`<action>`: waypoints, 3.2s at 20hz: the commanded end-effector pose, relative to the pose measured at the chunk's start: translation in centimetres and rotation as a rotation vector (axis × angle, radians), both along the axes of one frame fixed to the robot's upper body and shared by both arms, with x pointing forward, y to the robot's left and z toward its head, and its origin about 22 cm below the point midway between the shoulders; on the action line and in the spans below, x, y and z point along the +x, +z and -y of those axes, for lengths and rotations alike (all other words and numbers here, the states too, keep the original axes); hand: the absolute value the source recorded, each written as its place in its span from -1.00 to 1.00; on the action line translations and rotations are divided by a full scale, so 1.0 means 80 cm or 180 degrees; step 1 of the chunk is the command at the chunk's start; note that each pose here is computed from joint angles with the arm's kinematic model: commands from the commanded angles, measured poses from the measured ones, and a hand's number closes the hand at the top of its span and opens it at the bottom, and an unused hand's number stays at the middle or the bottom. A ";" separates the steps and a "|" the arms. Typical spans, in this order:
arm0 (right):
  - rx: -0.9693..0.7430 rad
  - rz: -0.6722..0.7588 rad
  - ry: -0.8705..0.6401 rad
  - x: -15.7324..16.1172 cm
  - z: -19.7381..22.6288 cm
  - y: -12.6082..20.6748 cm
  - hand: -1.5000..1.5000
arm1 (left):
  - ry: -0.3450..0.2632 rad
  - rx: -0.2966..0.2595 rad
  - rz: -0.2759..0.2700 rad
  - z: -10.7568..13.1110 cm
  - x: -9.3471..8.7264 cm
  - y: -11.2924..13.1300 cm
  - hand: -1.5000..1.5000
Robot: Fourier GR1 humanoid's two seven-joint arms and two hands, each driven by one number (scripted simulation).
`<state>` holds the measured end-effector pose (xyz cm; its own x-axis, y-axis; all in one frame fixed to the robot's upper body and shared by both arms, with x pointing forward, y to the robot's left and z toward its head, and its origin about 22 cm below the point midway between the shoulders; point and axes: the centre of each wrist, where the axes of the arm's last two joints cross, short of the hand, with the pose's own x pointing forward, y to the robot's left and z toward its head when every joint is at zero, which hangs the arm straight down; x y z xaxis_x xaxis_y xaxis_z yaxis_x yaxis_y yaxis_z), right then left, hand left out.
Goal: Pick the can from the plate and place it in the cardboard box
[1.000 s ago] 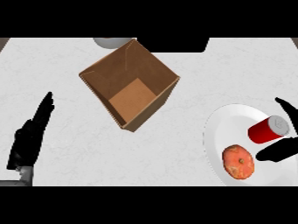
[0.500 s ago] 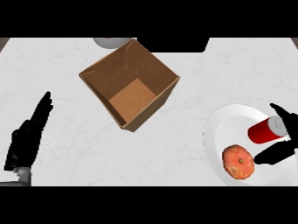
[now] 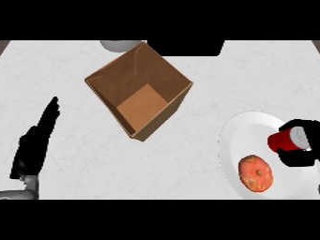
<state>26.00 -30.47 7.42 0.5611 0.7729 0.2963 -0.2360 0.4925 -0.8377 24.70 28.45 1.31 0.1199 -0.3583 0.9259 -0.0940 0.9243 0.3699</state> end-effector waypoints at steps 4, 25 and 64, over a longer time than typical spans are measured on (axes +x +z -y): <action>-0.0484 0.0358 -0.0001 0.019 -0.013 -0.019 1.00 | 0.0023 -0.0019 -0.0053 -0.001 -0.011 -0.003 0.00; -0.0138 0.1809 0.1843 0.011 -0.068 0.077 1.00 | 0.0017 0.0007 -0.0039 -0.014 0.000 0.001 0.00; 0.0673 0.1470 0.1864 0.163 -0.369 0.105 -1.00 | -0.0151 0.0038 -0.0039 0.022 0.002 -0.001 0.00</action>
<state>38.53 -1.79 17.81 -0.2369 0.7995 0.5519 -0.1435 0.5331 -0.8338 24.89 27.76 0.95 0.1050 -0.3646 0.9252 -0.0628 0.9261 0.3721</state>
